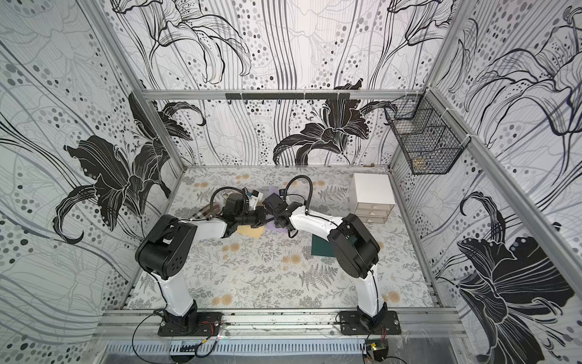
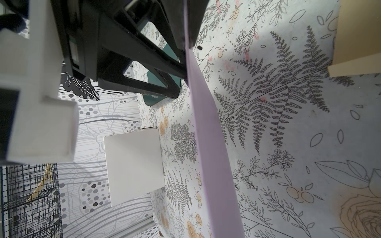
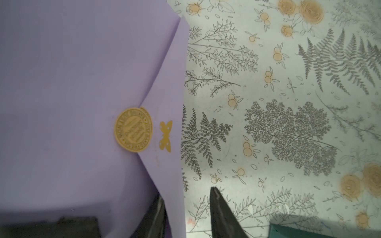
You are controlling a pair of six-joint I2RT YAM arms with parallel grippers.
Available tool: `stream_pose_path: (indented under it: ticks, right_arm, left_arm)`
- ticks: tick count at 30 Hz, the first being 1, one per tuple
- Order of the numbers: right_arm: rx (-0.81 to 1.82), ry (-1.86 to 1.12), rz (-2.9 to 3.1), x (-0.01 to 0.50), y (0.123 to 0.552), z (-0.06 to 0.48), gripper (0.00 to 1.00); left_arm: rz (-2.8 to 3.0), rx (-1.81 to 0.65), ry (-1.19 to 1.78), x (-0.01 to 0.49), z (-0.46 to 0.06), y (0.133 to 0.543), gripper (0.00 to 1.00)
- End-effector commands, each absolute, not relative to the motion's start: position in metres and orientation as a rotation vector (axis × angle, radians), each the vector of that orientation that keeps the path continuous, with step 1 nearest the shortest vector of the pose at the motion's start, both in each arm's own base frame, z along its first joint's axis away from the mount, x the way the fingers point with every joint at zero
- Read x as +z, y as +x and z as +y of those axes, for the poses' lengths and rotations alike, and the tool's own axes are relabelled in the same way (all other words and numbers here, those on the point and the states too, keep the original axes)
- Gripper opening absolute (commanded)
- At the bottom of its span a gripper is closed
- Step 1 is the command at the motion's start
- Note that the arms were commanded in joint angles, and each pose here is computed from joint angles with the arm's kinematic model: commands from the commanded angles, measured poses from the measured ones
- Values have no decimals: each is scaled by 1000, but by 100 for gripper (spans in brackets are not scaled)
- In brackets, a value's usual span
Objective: Open the envelope
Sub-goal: Open the envelope flap on the envelope.
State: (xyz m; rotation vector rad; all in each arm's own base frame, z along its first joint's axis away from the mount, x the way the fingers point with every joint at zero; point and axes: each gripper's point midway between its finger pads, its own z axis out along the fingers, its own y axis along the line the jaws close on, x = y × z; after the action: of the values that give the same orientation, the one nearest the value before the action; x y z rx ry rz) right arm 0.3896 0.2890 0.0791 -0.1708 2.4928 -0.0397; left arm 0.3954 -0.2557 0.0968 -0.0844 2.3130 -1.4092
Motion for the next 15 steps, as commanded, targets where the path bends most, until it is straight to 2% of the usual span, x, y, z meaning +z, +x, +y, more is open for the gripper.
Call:
stream_pose_path:
  ticks: [1, 15]
  right_arm:
    - [-23, -79, 2534, 72, 389, 271, 36]
    - [25, -5, 2561, 66, 389, 258, 36]
  left_arm:
    - [2255, -1439, -19, 112, -263, 401, 0]
    - [2258, -1442, -18, 110, -264, 402, 0]
